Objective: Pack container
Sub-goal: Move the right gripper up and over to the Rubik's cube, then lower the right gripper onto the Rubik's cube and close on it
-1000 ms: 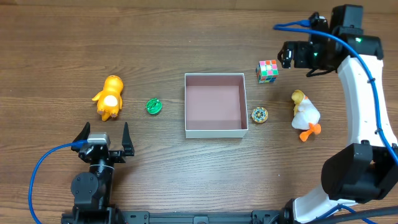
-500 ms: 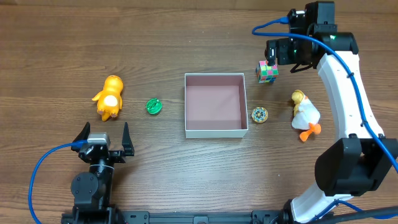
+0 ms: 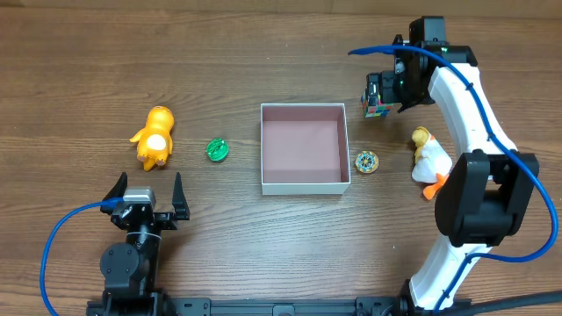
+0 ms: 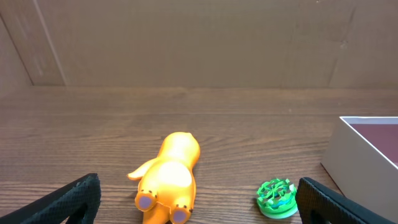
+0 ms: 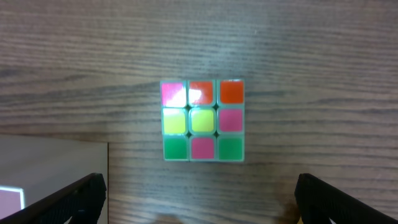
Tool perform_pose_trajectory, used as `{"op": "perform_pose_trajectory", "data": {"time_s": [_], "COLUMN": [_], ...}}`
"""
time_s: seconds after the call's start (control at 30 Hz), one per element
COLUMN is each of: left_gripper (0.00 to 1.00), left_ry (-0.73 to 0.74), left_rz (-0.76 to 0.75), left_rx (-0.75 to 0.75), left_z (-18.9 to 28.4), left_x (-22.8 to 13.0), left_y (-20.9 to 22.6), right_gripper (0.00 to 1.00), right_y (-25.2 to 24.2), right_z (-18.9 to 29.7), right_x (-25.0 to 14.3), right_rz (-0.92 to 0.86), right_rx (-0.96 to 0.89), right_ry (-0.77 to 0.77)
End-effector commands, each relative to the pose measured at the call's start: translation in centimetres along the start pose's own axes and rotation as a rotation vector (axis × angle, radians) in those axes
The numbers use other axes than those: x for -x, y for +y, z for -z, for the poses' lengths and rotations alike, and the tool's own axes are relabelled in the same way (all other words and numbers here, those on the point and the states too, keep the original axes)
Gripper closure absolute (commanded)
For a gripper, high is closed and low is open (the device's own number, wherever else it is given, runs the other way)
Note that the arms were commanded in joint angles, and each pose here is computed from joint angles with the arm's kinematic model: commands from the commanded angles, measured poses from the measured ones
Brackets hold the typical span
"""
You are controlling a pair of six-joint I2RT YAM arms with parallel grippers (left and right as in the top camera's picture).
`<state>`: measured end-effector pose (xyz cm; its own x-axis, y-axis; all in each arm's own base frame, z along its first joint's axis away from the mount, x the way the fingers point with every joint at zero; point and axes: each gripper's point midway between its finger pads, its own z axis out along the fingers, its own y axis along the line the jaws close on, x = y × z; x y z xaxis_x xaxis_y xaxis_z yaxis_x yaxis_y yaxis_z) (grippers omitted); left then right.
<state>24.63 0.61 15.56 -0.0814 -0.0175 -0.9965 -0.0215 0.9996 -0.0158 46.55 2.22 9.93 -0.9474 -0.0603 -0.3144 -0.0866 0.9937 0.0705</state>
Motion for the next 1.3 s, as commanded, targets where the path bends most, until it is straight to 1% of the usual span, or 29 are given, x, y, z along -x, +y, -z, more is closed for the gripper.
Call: {"op": "perform_pose_trajectory", "data": {"time_s": [0.0,0.1,0.27,0.37,0.5,0.8,0.93,1.17,1.27], "left_gripper": [0.0,0.0,0.0,0.0,0.0,0.0,0.0,0.0,0.0], "left_ry": [-0.003,-0.003,-0.003,-0.003,-0.003,-0.003,-0.003,-0.003,-0.003], "left_rz": [-0.022,-0.022,-0.022,-0.022,-0.022,-0.022,-0.022,-0.022,-0.022], "left_rx": [0.012,0.012,0.012,0.012,0.012,0.012,0.012,0.012,0.012], "left_z": [0.0,0.0,0.0,0.0,0.0,0.0,0.0,0.0,0.0], "left_x": [0.0,0.0,0.0,0.0,0.0,0.0,0.0,0.0,0.0], "left_y": [0.2,0.2,0.2,0.2,0.2,0.2,0.2,0.2,0.2], "right_gripper": [0.0,0.0,0.0,0.0,0.0,0.0,0.0,0.0,0.0], "right_y": [-0.1,0.0,1.3,1.0,0.4,0.9,0.1,0.7,1.3], "right_z": [0.0,-0.3,-0.2,-0.6,-1.7,-1.6,-1.7,-1.7,-1.7], "right_x": [0.8,0.6,2.4,2.7,2.1,3.2,3.2,2.7,3.0], "right_rz": [-0.009,-0.007,-0.002,0.0,0.002,0.005,0.003,0.0,0.004], "right_rx": [-0.016,-0.011,0.07,0.051,0.02,0.052,0.007,0.04,0.078], "right_ry": [-0.021,-0.013,-0.086,-0.095,-0.06,-0.107,-0.107,-0.085,-0.098]}}
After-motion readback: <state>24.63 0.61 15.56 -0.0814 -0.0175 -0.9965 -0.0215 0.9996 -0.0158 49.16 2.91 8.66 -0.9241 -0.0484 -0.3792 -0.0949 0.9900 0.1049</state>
